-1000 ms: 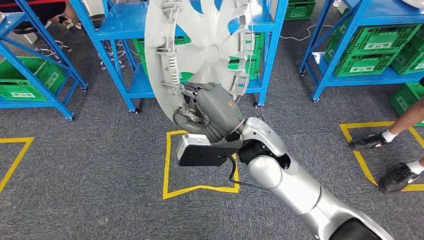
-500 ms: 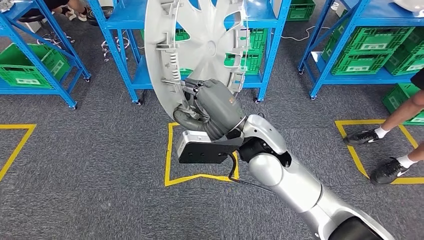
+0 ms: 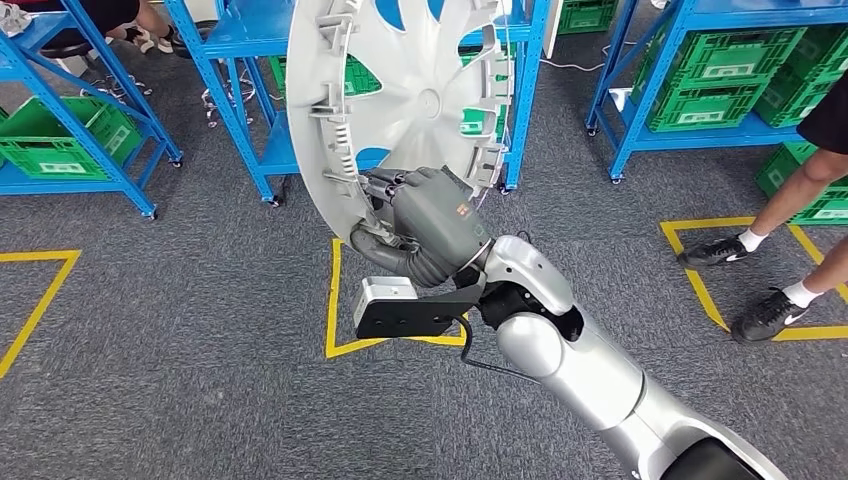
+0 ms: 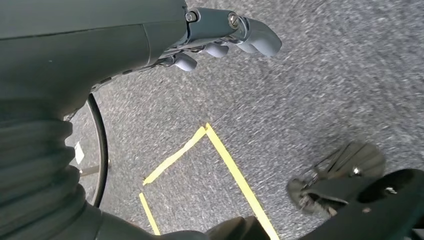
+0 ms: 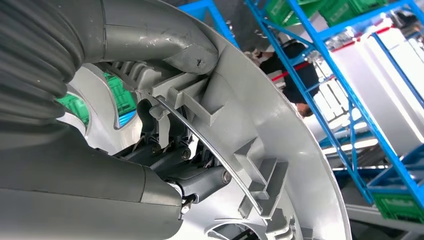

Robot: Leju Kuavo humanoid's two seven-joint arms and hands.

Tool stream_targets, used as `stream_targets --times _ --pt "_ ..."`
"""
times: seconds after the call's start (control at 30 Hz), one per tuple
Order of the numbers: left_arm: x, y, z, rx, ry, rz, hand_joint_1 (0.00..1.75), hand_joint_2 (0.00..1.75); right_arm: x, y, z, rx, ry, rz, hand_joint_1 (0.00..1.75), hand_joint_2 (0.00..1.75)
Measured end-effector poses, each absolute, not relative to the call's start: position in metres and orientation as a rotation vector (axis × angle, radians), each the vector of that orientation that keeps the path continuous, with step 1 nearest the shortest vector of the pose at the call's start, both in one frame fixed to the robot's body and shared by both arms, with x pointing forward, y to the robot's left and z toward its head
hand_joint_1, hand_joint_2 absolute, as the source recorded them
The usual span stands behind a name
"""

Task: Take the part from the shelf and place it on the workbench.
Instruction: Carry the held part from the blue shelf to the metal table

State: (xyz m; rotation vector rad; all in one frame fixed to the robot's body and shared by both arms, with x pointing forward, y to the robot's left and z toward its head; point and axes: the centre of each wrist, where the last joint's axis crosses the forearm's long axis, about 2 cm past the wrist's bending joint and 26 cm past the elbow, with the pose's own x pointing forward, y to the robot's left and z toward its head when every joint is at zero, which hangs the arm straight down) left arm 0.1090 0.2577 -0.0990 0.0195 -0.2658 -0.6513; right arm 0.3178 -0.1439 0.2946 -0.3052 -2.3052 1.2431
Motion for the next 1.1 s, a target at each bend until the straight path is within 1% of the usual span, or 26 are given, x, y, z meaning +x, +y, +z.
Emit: stream_targets --times 1.1 --pt "0.106 0.2581 -0.0997 0.018 -0.263 -0.658 0.0 1.75 0.312 -0.1433 0.2925 -0.321 -2.297 1.288 1.75 1.75"
